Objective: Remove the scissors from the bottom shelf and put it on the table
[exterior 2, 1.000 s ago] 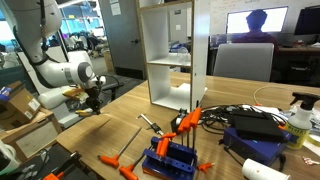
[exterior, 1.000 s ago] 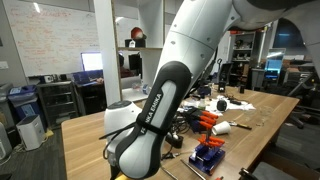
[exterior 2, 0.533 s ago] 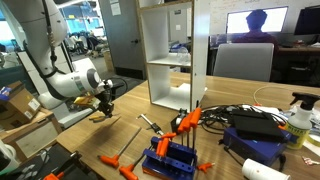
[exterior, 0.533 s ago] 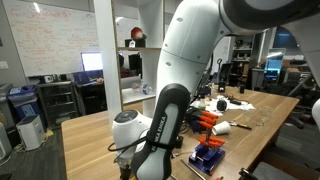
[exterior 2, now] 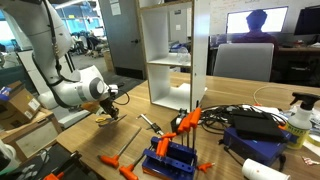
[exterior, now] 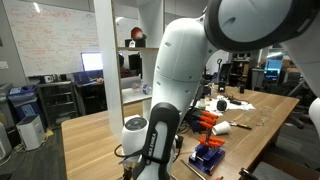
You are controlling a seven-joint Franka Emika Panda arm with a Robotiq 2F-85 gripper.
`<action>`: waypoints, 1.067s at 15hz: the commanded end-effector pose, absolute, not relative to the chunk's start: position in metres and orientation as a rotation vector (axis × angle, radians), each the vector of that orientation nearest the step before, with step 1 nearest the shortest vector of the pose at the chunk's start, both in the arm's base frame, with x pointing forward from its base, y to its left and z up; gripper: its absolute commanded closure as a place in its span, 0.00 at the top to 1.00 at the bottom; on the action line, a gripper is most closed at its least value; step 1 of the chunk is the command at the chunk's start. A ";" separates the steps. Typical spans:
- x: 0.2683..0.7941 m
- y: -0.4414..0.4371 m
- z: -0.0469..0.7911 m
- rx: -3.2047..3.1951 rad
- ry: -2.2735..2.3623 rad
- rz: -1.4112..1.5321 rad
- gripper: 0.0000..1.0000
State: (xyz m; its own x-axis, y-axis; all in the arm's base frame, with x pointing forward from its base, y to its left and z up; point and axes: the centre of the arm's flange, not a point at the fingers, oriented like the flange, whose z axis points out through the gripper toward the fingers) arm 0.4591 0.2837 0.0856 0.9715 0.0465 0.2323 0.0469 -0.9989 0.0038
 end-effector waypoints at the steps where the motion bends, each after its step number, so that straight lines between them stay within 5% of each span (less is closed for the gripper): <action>1: 0.465 0.286 0.074 -3.089 -0.013 -0.431 0.15; 3: 0.464 0.286 0.071 -3.089 0.008 -0.418 0.16; 4: 0.464 0.286 0.071 -3.093 0.016 -0.402 0.48; 12: 0.457 0.286 0.106 -3.147 -0.037 -0.346 0.99; 16: 0.446 0.277 0.181 -3.202 -0.064 -0.363 1.00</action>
